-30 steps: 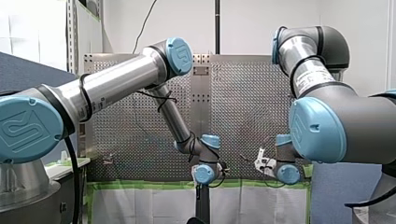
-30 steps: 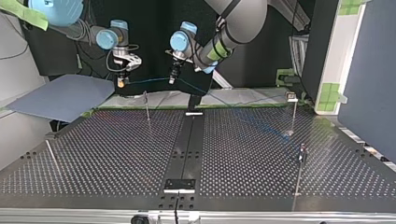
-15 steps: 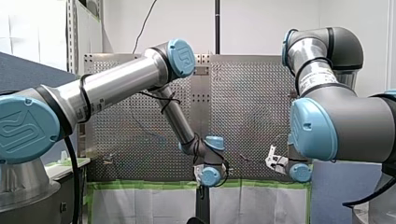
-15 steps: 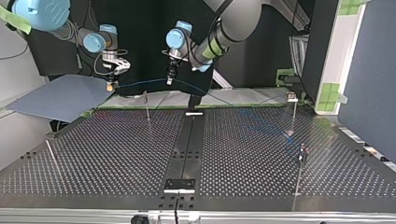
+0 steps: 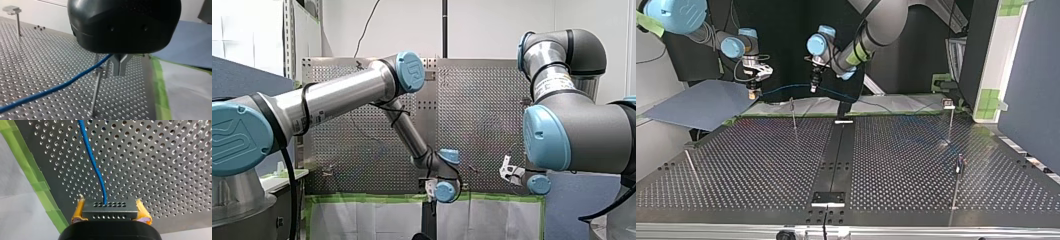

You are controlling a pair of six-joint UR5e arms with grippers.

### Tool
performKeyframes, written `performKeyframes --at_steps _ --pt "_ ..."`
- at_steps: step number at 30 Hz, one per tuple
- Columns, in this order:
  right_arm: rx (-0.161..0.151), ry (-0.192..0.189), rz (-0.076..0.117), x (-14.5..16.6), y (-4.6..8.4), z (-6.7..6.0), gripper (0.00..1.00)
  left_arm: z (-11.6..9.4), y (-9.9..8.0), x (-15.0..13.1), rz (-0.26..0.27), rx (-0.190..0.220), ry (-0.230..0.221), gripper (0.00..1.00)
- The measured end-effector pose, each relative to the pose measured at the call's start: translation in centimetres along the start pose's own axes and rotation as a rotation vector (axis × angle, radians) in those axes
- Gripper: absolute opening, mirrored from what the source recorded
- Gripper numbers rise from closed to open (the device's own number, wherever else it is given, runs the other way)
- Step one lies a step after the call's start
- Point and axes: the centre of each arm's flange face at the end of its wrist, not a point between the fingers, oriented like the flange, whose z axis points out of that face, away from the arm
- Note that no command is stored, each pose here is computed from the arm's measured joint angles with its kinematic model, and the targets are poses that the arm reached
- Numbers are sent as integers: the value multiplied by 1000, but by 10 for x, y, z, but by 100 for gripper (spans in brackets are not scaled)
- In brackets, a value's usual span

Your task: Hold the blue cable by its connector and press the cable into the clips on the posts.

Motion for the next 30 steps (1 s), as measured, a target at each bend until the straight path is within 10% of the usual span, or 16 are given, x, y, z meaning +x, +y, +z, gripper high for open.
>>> performKeyframes --at_steps 14,30 --pt "-1 -40 -9 -5 0 -4 0 24 -28 -27 -32 30 -62 0" --pt "-5 -48 -21 -6 1 -5 0 38 -12 6 -16 17 -18 0"
